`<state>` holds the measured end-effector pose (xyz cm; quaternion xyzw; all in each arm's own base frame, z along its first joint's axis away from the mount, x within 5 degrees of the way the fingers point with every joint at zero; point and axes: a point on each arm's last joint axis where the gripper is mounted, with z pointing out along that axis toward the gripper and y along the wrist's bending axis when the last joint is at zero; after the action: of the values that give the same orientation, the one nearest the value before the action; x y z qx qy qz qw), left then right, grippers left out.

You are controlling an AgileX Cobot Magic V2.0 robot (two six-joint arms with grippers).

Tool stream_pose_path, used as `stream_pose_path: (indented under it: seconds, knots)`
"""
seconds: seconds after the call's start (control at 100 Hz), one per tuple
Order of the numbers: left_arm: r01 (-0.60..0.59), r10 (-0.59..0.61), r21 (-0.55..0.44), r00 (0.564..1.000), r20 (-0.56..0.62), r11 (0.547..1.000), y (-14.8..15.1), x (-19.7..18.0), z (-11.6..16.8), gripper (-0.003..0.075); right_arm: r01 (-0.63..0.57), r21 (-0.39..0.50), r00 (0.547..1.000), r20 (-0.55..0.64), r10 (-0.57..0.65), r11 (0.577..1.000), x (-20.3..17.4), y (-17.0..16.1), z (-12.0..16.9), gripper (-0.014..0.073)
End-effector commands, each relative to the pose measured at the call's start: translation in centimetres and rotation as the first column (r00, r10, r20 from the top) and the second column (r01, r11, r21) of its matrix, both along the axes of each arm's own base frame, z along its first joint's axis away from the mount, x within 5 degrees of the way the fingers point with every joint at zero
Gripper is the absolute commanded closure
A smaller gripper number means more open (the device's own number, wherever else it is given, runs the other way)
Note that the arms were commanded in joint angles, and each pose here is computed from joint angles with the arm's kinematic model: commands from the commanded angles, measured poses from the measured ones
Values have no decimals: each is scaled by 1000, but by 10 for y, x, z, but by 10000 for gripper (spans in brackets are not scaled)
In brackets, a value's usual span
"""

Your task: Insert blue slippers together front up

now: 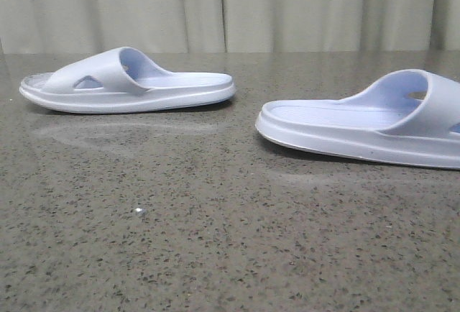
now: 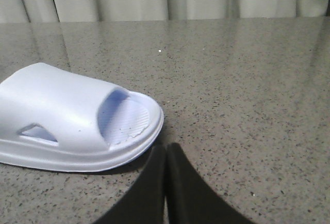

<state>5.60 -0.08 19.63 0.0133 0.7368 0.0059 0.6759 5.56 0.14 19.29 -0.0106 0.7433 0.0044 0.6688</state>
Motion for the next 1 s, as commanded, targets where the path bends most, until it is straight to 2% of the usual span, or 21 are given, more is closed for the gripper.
stream_pose_path:
  seconds: [0.0, 0.7, 0.87, 0.99]
  knots:
    - [-5, 7, -17, 996, 92, 1000, 0, -1, 6, 705, 4, -11, 997, 82, -3, 1000, 0, 0, 1, 684]
    - [-5, 7, -17, 996, 92, 1000, 0, -1, 6, 705, 4, -11, 997, 82, -3, 1000, 0, 0, 1, 684]
    - [-5, 7, -17, 996, 92, 1000, 0, -1, 6, 705, 6, -9, 989, 151, -5, 1000, 0, -1, 8, 684]
    - [-5, 7, -17, 996, 92, 1000, 0, -1, 6, 705, 7, -9, 988, 155, -5, 1000, 0, -1, 8, 684]
